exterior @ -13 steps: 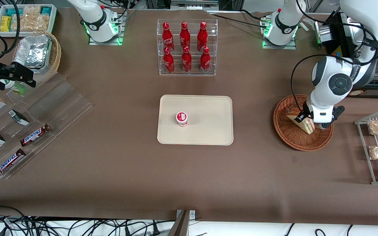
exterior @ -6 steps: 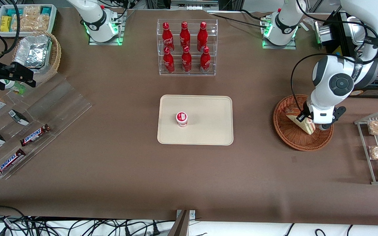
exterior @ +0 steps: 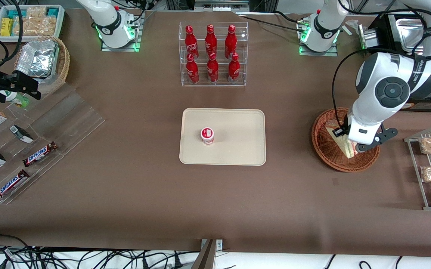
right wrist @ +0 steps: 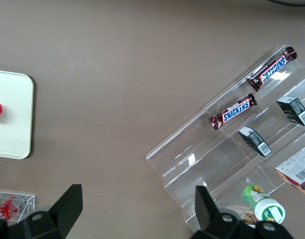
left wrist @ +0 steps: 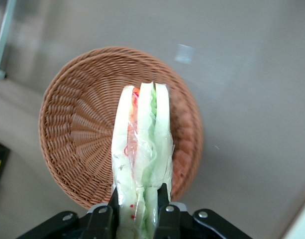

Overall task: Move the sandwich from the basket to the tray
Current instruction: 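Lift the sandwich out of the basket with the left gripper, then carry the sandwich over the cream tray beside the red cup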

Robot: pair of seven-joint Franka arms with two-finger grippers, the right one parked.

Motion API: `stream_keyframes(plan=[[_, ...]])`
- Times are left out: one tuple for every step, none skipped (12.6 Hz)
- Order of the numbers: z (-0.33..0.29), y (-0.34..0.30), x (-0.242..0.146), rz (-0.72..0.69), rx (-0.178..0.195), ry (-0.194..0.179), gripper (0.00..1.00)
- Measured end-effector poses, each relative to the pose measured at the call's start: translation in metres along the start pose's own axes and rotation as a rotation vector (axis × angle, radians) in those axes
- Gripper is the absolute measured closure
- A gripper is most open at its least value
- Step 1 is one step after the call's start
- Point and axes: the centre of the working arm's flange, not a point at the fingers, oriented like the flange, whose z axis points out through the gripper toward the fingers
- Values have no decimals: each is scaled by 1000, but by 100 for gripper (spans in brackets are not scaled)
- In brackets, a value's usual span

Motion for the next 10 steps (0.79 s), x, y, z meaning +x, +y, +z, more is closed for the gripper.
stream_keyframes(plan=[[-10,15,-8,58,-19,1,70],[-19,36,-21,108,-46,0,70],[-29,59,-37,153,-79,-3,70],[-37,83,-56,199,-103,-7,70],[-42,105,-75,244,-121,-10,70],[-46,127,-92,282,-138,-15,70],[-48,145,-106,309,-152,-22,70],[-47,162,-118,339,-166,-27,68],[-42,180,-130,373,-174,-27,67],[-32,196,-143,410,-169,-21,67]])
